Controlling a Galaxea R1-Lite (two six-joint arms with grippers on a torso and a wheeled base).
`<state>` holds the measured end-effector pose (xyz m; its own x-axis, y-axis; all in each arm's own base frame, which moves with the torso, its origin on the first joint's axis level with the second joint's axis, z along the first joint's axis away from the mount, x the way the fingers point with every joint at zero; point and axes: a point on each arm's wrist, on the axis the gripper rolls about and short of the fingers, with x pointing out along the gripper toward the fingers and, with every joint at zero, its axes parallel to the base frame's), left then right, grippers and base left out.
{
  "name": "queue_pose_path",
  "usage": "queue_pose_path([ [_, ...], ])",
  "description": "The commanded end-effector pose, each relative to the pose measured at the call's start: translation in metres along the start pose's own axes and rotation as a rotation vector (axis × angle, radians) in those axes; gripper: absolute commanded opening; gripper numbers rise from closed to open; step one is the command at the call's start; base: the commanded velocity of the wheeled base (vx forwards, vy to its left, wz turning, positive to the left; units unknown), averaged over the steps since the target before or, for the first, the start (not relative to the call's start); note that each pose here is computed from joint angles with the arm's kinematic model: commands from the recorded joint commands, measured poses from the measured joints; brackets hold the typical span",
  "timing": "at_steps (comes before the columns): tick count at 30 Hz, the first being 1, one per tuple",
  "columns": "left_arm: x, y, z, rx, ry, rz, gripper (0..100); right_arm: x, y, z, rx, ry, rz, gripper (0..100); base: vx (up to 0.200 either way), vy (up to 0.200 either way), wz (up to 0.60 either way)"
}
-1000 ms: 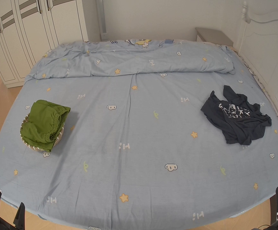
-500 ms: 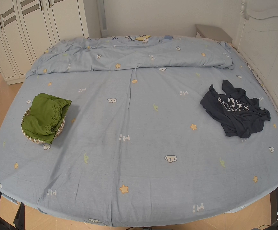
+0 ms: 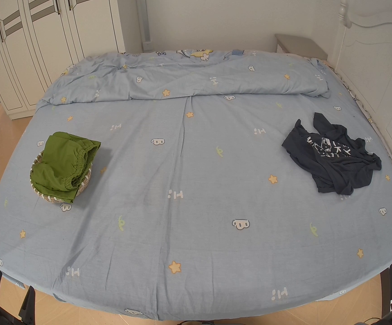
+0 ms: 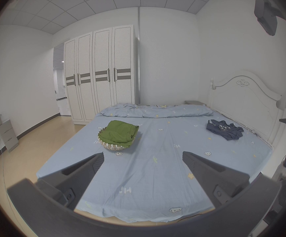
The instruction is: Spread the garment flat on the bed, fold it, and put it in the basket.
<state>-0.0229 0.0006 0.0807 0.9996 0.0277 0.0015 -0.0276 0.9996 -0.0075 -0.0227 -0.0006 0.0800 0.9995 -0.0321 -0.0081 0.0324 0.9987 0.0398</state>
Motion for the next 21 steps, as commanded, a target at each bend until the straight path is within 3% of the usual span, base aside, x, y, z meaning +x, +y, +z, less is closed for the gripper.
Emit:
queue_pose_path([
  [1,0.0009,0.0000,-0.0050,0.000,0.012,0.002,100,0.0010,-0.0002,-0.0050,-0.001,0.013,-0.001,100,0.000,0.000,0.00],
  [21,0.0009,0.0000,-0.0050,0.000,0.012,0.000,100,0.0010,-0.0002,-0.0050,-0.001,0.013,-0.001,100,0.000,0.000,0.00],
])
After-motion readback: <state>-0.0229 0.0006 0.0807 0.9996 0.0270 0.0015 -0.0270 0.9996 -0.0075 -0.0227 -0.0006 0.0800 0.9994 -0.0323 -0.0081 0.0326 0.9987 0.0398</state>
